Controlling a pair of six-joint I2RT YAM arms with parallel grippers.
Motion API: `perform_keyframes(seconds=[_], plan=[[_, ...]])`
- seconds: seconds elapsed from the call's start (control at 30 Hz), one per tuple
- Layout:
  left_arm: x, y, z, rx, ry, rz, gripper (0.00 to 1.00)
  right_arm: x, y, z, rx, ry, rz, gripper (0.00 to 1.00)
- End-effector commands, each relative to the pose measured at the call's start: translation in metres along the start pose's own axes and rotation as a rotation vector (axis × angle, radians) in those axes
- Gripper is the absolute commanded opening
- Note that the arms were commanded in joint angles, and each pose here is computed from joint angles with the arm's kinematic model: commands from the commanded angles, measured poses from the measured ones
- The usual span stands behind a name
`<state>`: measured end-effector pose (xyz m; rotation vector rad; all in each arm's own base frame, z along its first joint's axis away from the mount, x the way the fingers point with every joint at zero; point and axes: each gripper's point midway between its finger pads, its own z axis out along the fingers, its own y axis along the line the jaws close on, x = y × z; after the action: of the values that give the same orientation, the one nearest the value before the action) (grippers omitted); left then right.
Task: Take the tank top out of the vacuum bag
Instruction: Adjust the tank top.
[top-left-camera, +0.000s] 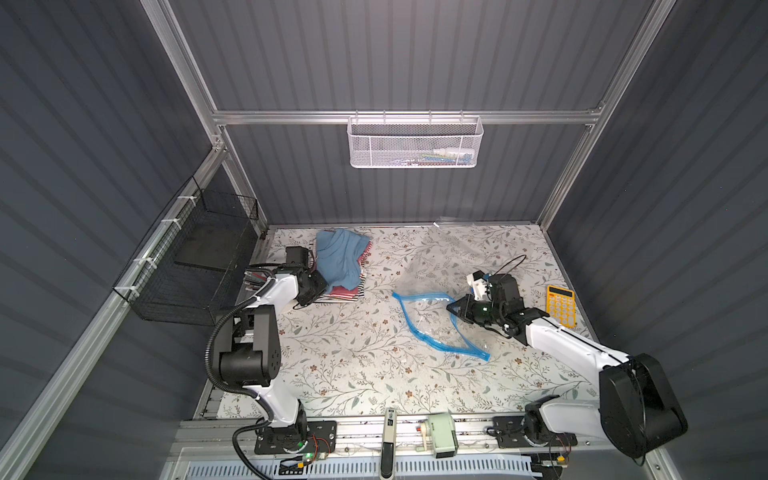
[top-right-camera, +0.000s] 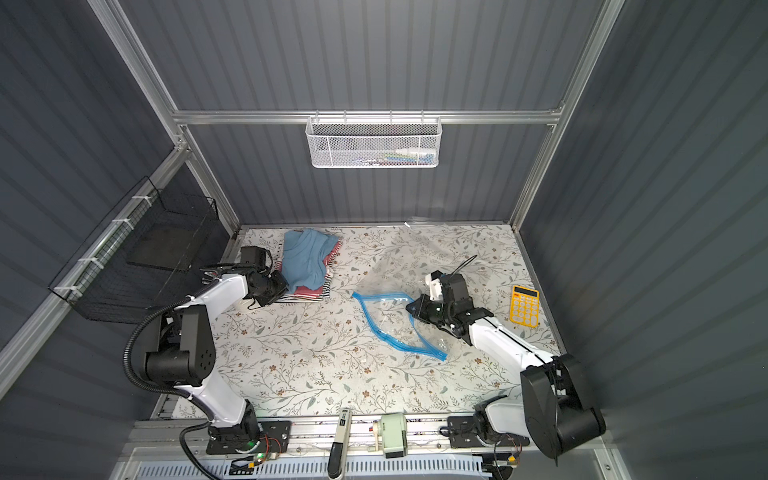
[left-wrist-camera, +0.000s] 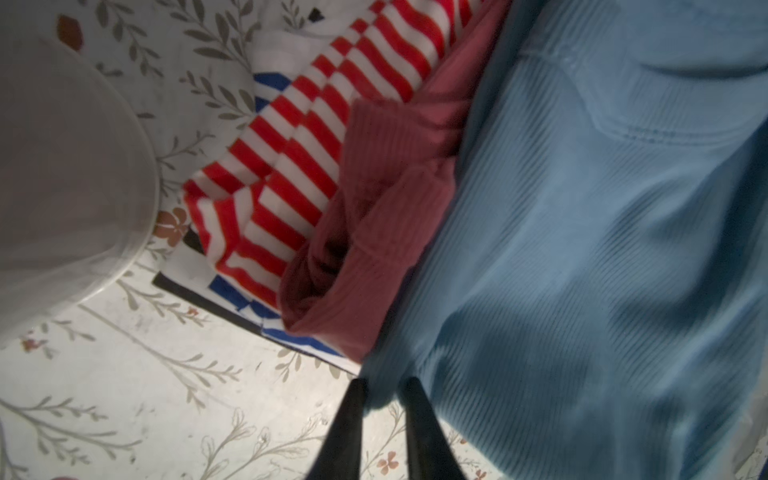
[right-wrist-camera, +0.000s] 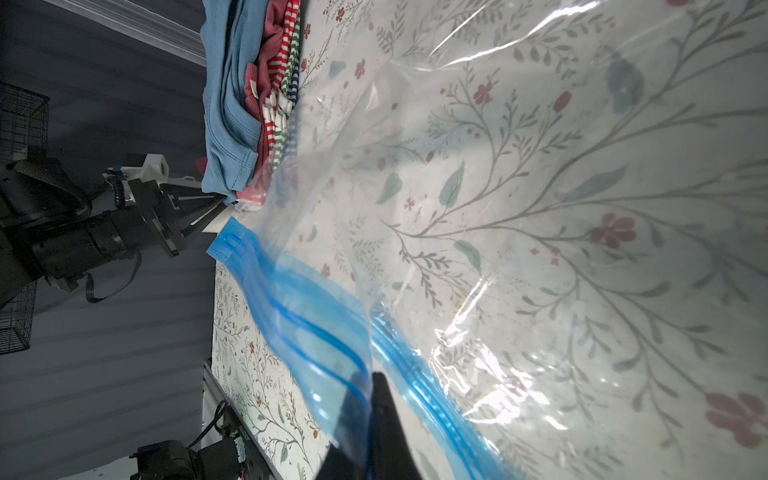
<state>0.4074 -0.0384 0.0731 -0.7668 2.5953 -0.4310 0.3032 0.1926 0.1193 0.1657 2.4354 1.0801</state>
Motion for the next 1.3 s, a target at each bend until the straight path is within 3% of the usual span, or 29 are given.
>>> perform_keyframes(seconds=[0.0,0.03,0.5,0.87,1.27], plan=[[-0.005,-0.007,-0.007,0.033,-0.011,0.001,0.04,0.002,-0.004,0.002,0.0,0.006,0.007,0.0],[-0.006,-0.008,-0.007,0.033,-0.012,0.006,0.0,0.002,-0.004,0.003,-0.002,0.009,0.009,0.0],[-0.059,-0.034,-0.043,-0.036,-0.088,0.205,0.0,0.001,-0.001,0.001,-0.007,0.007,0.019,0.0],[-0.077,-0.012,-0.062,-0.207,-0.155,0.312,0.0,-0.001,0.003,0.001,-0.018,0.007,0.021,0.0],[-0.092,0.003,-0.053,-0.283,-0.191,0.309,0.0,0.0,0.002,-0.002,-0.012,0.002,0.02,0.0]])
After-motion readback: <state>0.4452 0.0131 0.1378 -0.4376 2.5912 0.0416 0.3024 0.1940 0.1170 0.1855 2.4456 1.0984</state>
